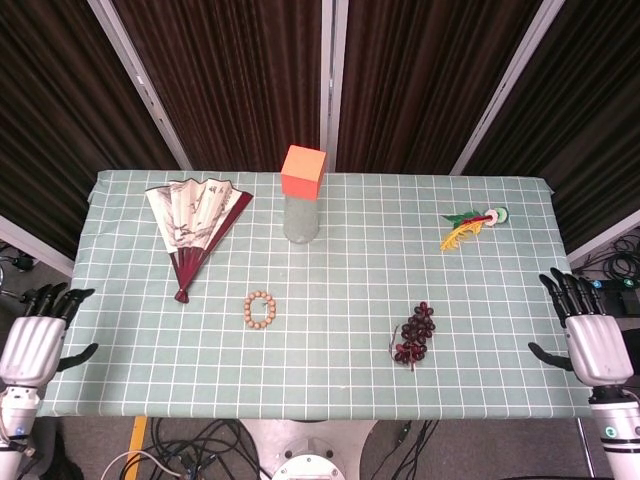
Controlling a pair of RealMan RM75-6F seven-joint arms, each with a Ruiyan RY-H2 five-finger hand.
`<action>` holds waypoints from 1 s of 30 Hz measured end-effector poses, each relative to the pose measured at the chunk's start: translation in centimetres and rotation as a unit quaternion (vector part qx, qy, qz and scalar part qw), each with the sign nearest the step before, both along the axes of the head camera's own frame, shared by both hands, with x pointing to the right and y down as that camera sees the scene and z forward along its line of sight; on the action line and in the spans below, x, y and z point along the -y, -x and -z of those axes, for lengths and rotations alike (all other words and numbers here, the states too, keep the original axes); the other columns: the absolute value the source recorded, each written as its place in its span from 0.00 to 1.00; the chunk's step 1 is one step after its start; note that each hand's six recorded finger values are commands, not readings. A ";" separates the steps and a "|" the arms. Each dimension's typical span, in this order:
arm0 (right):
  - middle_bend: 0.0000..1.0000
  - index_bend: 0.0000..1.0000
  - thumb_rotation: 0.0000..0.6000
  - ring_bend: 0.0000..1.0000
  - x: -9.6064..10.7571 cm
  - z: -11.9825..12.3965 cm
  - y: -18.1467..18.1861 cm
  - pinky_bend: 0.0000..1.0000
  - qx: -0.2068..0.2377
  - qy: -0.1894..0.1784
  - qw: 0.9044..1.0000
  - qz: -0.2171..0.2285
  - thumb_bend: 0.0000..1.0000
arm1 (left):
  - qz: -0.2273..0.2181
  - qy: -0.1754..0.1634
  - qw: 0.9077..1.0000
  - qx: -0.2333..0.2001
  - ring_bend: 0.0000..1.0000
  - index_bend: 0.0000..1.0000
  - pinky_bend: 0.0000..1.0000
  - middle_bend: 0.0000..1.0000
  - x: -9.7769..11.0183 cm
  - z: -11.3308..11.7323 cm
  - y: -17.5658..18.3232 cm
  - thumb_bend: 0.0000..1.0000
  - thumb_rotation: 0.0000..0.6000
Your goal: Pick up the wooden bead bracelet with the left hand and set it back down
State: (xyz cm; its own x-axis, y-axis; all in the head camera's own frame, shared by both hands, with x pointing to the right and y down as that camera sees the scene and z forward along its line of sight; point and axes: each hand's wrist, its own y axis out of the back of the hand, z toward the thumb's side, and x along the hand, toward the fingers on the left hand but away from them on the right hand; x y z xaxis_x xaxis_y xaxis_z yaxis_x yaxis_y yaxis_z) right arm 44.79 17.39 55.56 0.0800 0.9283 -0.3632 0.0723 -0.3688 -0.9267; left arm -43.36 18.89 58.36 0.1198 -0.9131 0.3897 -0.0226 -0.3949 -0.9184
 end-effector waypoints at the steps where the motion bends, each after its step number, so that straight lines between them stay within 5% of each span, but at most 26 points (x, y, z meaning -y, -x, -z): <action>1: 0.01 0.00 1.00 0.00 0.2 0.2 0.0 0.00 -0.001 -0.003 1.000 0.001 0.04 | -0.019 -0.001 1.000 -0.011 0.14 0.24 0.13 0.27 0.6 -0.2 -0.8 0.15 1.00; 6: 0.00 0.00 1.00 0.00 0.6 0.8 0.2 0.00 -0.002 -0.008 1.000 0.008 0.04 | -0.108 0.006 0.992 -0.061 0.20 0.33 0.17 0.36 3.5 -1.4 -4.9 0.20 1.00; 16: 0.00 0.00 1.00 0.00 0.1 1.3 0.0 0.00 -0.004 -0.005 1.000 0.002 0.04 | -0.291 0.048 0.948 -0.120 0.24 0.41 0.18 0.46 7.1 -7.0 -15.5 0.29 1.00; 25: 0.00 0.00 1.00 0.00 -0.1 1.4 -0.2 0.00 -0.006 -0.005 1.000 -0.004 0.04 | -0.383 0.085 0.917 -0.078 0.13 0.42 0.09 0.48 6.4 -13.4 -21.1 0.30 1.00; 30: 0.00 0.00 1.00 0.00 0.0 1.2 -0.2 0.00 -0.005 -0.002 1.000 -0.005 0.04 | -0.404 0.084 0.910 -0.045 0.13 0.42 0.07 0.48 5.5 -15.1 -22.0 0.30 1.00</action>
State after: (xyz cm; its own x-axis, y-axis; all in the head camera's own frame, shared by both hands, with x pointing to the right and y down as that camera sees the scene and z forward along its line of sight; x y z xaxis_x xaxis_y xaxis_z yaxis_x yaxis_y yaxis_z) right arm 45.02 17.42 54.37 0.0665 0.9304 -0.3604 0.0672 -0.3646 -0.9287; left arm -21.33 13.42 73.42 0.7645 -0.4400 0.4710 0.2652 -0.4514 -0.8520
